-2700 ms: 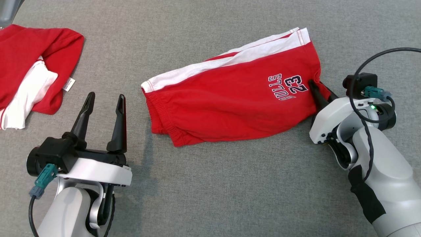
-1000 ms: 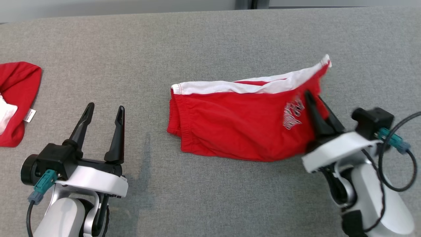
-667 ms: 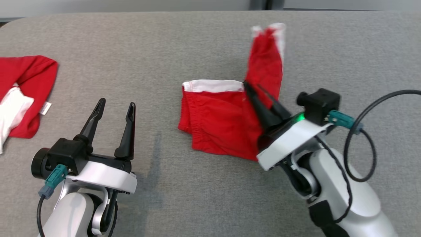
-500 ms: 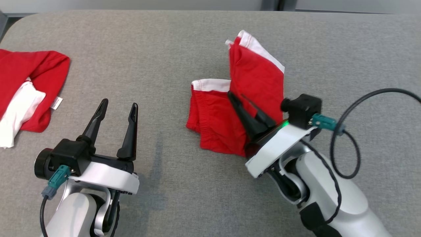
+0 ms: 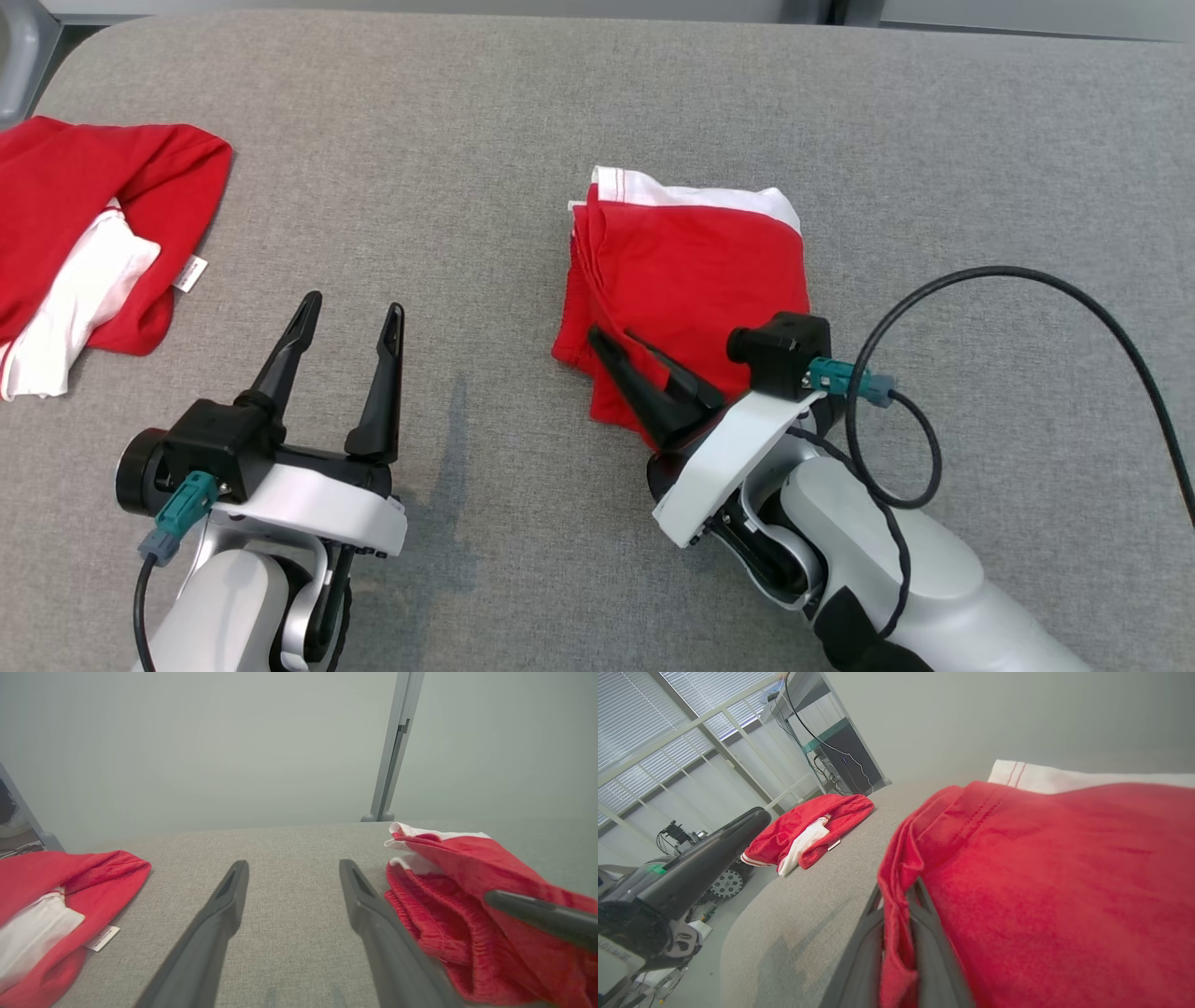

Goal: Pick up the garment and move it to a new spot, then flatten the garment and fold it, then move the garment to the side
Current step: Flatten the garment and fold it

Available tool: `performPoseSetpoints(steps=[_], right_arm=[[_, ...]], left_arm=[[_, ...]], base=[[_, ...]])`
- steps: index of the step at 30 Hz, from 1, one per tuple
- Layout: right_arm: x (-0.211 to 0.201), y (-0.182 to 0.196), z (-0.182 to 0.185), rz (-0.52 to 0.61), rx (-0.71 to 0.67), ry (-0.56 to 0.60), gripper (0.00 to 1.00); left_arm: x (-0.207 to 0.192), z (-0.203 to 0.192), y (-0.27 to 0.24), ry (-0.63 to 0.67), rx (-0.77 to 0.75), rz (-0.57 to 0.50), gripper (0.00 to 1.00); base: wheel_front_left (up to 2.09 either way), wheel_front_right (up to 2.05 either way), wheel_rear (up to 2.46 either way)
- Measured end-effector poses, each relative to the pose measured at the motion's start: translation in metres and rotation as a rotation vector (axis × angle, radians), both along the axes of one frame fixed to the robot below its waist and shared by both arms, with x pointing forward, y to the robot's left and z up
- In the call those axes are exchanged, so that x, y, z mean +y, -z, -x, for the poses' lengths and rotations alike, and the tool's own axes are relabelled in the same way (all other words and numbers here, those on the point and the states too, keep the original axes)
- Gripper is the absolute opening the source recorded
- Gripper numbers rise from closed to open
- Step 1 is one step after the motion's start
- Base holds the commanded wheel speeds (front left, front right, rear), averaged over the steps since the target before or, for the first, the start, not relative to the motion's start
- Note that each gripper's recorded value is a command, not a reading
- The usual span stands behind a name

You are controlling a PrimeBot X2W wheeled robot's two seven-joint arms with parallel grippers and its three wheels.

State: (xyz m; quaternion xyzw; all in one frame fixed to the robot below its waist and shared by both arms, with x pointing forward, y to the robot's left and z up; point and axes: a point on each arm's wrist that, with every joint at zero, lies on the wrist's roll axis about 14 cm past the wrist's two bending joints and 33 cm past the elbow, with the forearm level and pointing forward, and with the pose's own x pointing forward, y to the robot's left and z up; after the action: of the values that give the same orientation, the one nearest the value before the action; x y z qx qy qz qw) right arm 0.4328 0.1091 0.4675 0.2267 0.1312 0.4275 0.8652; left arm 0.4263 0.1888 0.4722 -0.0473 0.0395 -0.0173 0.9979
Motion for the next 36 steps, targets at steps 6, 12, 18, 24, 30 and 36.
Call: performPoseSetpoints(steps=[6,12,18,24,30,36], right_arm=[[-0.001,-0.01,-0.004,-0.017,-0.045,0.006,1.0],[-0.014,-0.046,-0.023,-0.056,-0.175,0.077,1.0],[-0.069,-0.075,-0.05,-0.05,-0.308,0.285,1.0],[-0.14,-0.073,-0.061,0.041,-0.361,0.505,1.0],[-0.21,-0.056,-0.049,0.183,-0.34,0.674,1.0],[-0.241,-0.05,-0.027,0.273,-0.311,0.735,1.0]], left_arm=[[-0.001,-0.003,0.001,-0.001,-0.001,-0.004,1.0],[-0.001,-0.005,-0.003,-0.006,-0.014,-0.007,1.0],[0.001,-0.002,-0.009,-0.021,-0.031,-0.001,1.0],[0.007,0.0,-0.017,-0.038,-0.051,-0.001,1.0],[0.012,0.007,-0.021,-0.051,-0.053,-0.006,1.0],[0.013,0.014,-0.025,-0.052,-0.06,-0.009,1.0]], base=[[0.0,0.0,0.0],[0.0,0.0,0.0],[0.0,0.0,0.0],[0.0,0.0,0.0],[0.0,0.0,0.0],[0.0,0.0,0.0]])
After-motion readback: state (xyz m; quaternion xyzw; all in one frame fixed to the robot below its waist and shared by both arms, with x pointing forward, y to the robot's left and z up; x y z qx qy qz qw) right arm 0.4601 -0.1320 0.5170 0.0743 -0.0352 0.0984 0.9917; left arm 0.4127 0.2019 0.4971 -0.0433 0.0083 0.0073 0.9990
